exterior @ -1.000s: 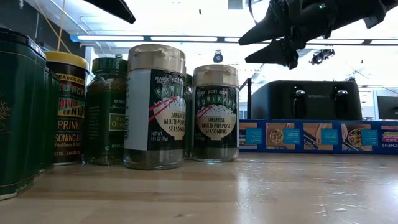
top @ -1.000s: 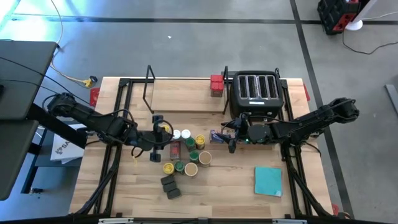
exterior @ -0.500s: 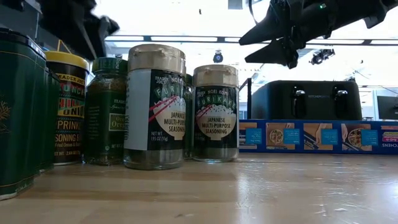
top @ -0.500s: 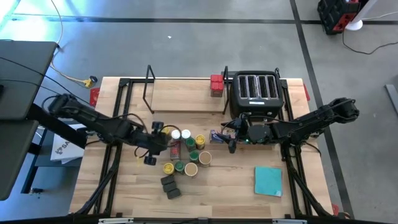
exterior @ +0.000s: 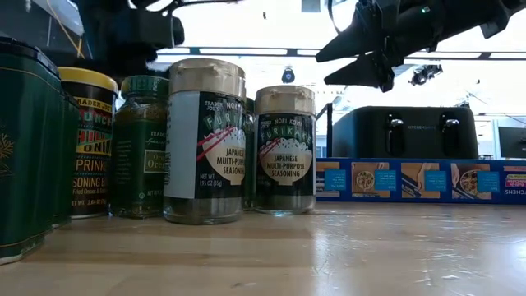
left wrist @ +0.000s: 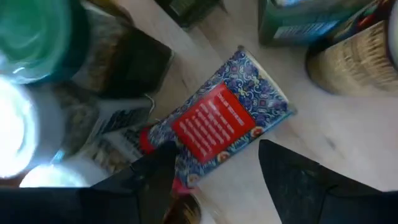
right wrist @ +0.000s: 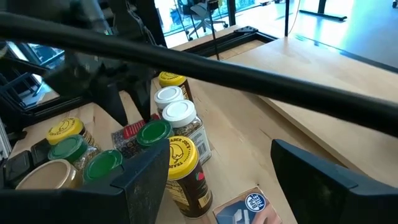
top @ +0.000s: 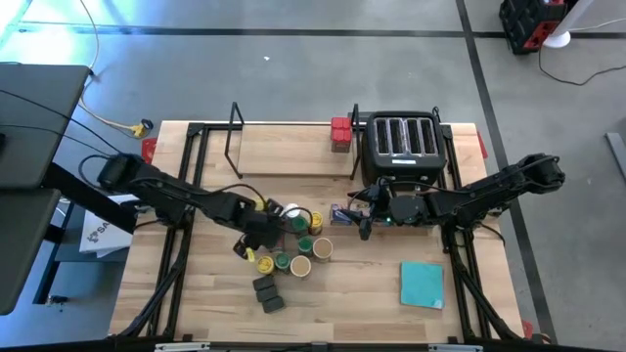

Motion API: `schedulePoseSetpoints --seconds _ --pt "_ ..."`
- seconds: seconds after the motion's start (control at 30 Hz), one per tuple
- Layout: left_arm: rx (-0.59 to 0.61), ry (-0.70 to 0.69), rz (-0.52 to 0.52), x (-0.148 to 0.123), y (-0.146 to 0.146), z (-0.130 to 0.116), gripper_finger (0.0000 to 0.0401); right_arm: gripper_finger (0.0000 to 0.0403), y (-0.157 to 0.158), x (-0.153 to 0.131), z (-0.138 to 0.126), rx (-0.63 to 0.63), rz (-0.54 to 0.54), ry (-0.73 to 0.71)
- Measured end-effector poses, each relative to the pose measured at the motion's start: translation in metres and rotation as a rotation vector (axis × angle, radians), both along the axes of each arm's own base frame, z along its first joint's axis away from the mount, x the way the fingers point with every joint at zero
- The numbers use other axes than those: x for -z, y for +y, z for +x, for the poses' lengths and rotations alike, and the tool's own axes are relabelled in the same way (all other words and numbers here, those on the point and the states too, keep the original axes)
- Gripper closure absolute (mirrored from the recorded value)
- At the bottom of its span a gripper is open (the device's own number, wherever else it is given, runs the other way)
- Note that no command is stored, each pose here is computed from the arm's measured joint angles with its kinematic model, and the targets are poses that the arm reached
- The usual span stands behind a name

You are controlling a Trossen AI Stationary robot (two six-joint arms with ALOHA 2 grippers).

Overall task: Shelf spices
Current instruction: Put the red seasoning can on the shelf aligned with the other red seasoning cans

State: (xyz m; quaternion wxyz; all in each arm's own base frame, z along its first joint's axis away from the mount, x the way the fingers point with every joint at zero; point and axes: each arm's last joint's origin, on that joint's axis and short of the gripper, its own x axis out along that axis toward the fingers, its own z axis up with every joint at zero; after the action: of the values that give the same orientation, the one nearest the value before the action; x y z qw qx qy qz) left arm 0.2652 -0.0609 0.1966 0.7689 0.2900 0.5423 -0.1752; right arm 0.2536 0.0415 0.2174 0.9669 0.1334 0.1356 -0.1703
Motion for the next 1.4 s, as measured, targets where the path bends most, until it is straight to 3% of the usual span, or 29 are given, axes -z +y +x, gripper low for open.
schedulePoseSetpoints --seconds 0.3,0.6,1.13,1.4 --pt "0.139 -0.029 0.057 0.003 -0.006 0.023 0.0162 0.0128 0.0 0.0 0.0 0.012 0.034 -0.01" --pt "0.077 0.025 0.055 0.013 -0.013 0.022 0.0162 0.0128 0.0 0.001 0.0 0.014 0.035 0.002" --pt "-0.226 0.364 0.08 -0.003 -0.027 -0.04 0.0162 0.0128 0.0 0.001 -0.001 0.005 0.009 0.011" --pt "-0.506 0.223 -0.098 -0.029 -0.021 -0.048 0.0163 0.0128 0.0 0.001 -0.001 -0.005 -0.02 0.02"
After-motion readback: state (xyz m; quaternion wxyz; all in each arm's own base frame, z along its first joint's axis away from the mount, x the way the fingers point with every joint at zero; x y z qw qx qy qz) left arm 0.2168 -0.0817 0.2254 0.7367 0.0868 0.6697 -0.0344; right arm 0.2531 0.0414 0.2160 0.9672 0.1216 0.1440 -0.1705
